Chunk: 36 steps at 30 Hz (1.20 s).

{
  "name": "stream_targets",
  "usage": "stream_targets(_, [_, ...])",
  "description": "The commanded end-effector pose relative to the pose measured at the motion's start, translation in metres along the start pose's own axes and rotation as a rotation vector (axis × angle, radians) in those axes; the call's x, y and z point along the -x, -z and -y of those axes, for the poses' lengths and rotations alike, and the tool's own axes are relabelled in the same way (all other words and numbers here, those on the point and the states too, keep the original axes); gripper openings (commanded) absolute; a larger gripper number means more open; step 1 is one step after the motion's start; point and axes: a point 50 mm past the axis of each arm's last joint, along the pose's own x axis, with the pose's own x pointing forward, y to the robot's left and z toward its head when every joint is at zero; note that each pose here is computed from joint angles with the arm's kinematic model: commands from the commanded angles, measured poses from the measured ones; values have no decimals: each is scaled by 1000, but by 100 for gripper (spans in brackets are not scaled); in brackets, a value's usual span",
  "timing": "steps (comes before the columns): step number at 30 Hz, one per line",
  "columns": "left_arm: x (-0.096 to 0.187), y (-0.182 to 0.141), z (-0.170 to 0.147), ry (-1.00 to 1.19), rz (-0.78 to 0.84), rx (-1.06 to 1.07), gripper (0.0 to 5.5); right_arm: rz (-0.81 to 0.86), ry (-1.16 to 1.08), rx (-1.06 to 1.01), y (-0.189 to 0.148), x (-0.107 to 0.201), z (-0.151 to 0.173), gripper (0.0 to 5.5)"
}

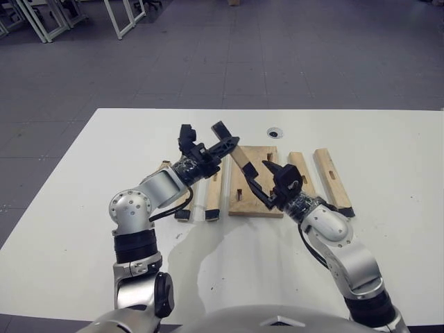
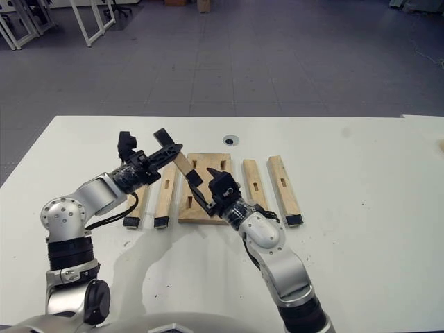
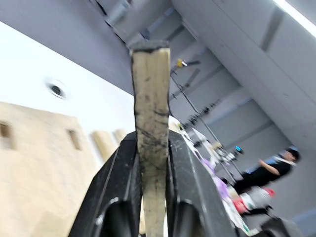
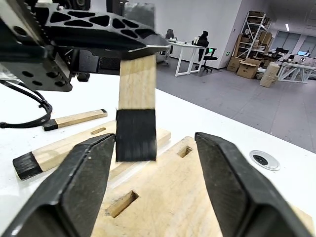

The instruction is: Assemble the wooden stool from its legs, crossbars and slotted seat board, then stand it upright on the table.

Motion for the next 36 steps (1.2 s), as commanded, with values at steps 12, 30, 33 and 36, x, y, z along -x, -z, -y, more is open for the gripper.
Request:
stream_targets(12, [40,-17,-38,-644,269,-679,42,-77,270,-42,16,8,13,525])
stream_targets(30, [39,8,-78,-729,216,-703,42,-88,287,-15,17,8,17,525])
stream_targets(33, [42,11,-83,-747,206,-716,42,-86,288,-9,17,8,18,525])
stream_targets(36, [49,36,-95,-767,138,-695,42,-84,292,-10,16,8,18,525])
